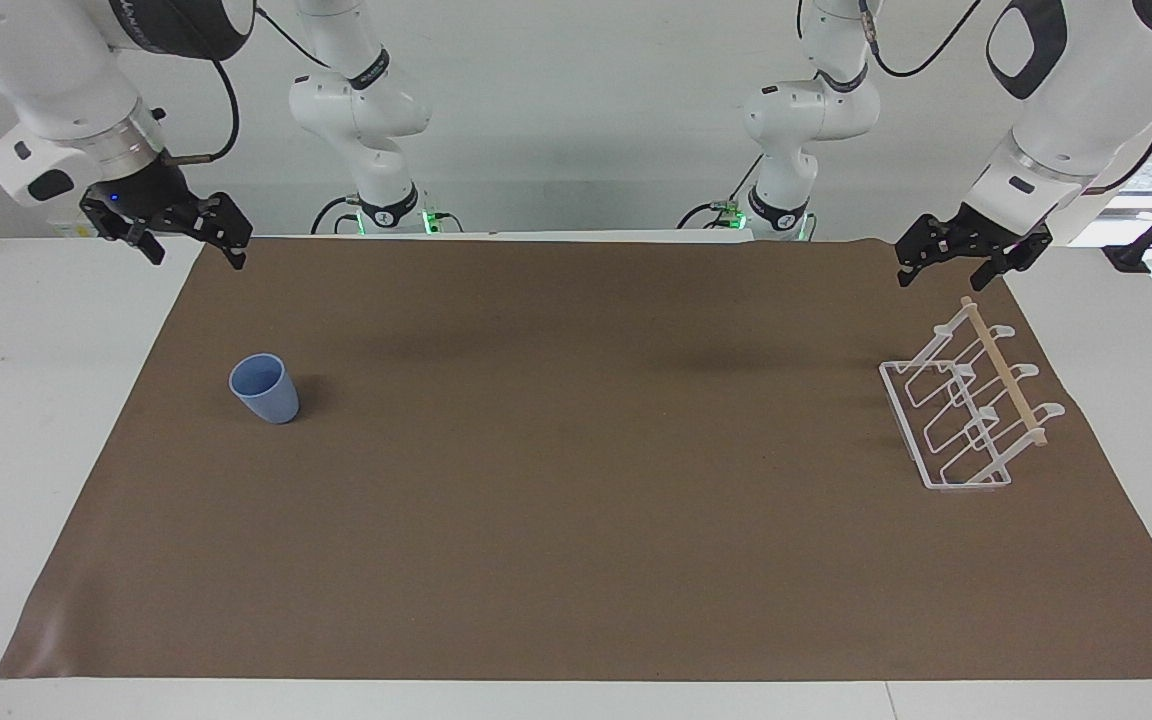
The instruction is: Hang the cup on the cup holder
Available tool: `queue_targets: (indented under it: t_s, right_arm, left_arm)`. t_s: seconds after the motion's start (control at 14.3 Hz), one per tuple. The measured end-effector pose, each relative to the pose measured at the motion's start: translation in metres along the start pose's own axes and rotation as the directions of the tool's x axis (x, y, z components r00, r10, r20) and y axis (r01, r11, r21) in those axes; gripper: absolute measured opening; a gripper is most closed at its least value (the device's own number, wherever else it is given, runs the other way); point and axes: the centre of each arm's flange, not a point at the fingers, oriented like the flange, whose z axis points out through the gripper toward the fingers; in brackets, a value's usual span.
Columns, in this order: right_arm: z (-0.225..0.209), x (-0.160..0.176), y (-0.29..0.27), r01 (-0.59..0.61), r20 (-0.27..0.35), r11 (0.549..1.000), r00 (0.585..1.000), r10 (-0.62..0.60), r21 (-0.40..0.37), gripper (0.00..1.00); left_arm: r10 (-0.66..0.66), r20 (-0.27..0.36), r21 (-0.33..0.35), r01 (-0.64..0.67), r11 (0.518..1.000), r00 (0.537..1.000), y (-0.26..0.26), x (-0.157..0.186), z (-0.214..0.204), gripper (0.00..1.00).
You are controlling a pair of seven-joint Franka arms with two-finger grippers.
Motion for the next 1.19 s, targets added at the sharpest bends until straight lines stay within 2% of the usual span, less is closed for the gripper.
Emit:
queue_targets:
  t_s: [0.28, 0.56, 0.77, 0.98, 1.19]
  right_arm:
    - [0.0, 0.0, 0.0, 0.0, 0.0, 1.0, 1.0, 0.0, 0.0, 1.0]
    - [-0.014, -0.009, 0.0, 0.004, -0.025, 1.0, 1.0, -0.004, 0.001, 1.0]
    - [-0.011, -0.012, 0.003, 0.087, -0.029, 0.996, 0.996, -0.087, -0.001, 1.0]
    - [0.032, 0.002, 0.021, 0.122, -0.032, 0.992, 0.992, -0.122, 0.0, 1.0]
    - [0.116, 0.019, 0.038, 0.166, -0.043, 0.986, 0.985, -0.166, 0.0, 1.0]
  left_arm:
    - [0.0, 0.0, 0.0, 0.0, 1.0, 1.0, 0.0, 0.0, 0.0, 1.0]
    - [0.0, 0.0, 0.0, 0.0, 1.0, 1.0, 0.0, 0.0, 0.0, 1.0]
    - [0.0, 0.0, 0.0, 0.0, 1.0, 1.0, 0.0, 0.0, 0.0, 1.0]
    - [0.0, 0.0, 0.0, 0.0, 1.0, 1.0, 0.0, 0.0, 0.0, 1.0]
    - [0.0, 0.001, 0.0, 0.0, 1.0, 1.0, 0.0, 0.0, 0.0, 1.0]
